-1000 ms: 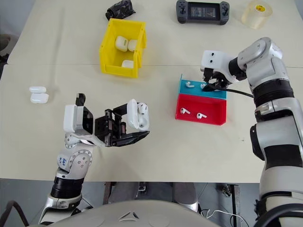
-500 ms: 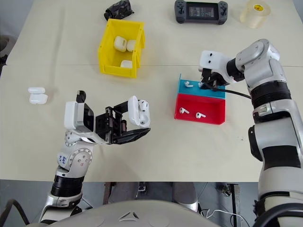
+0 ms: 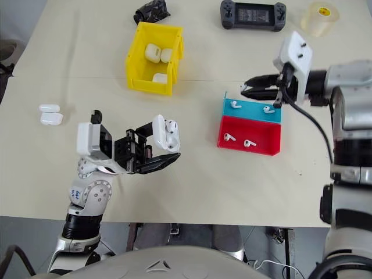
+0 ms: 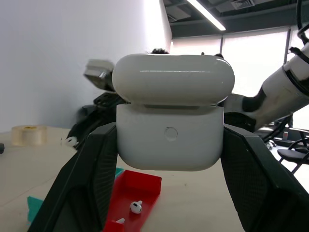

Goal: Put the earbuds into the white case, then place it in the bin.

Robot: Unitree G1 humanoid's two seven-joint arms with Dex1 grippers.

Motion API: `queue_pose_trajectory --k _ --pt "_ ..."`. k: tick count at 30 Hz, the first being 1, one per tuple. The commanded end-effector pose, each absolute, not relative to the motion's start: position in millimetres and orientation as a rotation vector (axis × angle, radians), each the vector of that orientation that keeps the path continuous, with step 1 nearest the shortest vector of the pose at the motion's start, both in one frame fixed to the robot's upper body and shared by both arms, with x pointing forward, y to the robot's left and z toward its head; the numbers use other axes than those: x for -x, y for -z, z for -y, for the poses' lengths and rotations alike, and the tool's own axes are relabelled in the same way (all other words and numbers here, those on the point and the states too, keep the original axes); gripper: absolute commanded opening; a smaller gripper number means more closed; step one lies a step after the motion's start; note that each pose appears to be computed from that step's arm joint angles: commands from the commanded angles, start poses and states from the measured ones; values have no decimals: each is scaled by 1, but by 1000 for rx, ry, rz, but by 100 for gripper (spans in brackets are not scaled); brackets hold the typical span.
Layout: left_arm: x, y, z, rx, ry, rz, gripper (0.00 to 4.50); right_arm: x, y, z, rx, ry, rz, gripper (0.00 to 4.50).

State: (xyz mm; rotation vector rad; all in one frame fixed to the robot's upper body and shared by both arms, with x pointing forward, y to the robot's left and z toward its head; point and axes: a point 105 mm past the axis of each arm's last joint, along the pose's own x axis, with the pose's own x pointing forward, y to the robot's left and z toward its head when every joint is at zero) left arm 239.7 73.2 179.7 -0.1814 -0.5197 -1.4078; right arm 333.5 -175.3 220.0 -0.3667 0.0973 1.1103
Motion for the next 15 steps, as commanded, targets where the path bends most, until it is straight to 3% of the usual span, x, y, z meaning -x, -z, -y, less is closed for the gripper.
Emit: queue_pose_trajectory --k 1,9,15 --pt "-244 -186 -78 180 1400 563 279 -298 -251 155 185 -1166 126 109" --pt "-255 -182 -77 189 1430 553 279 -237 -264 106 -273 -1272 300 109" --pt "-257 -185 -75 197 1459 564 279 -223 -264 86 -415 -1278 299 109"
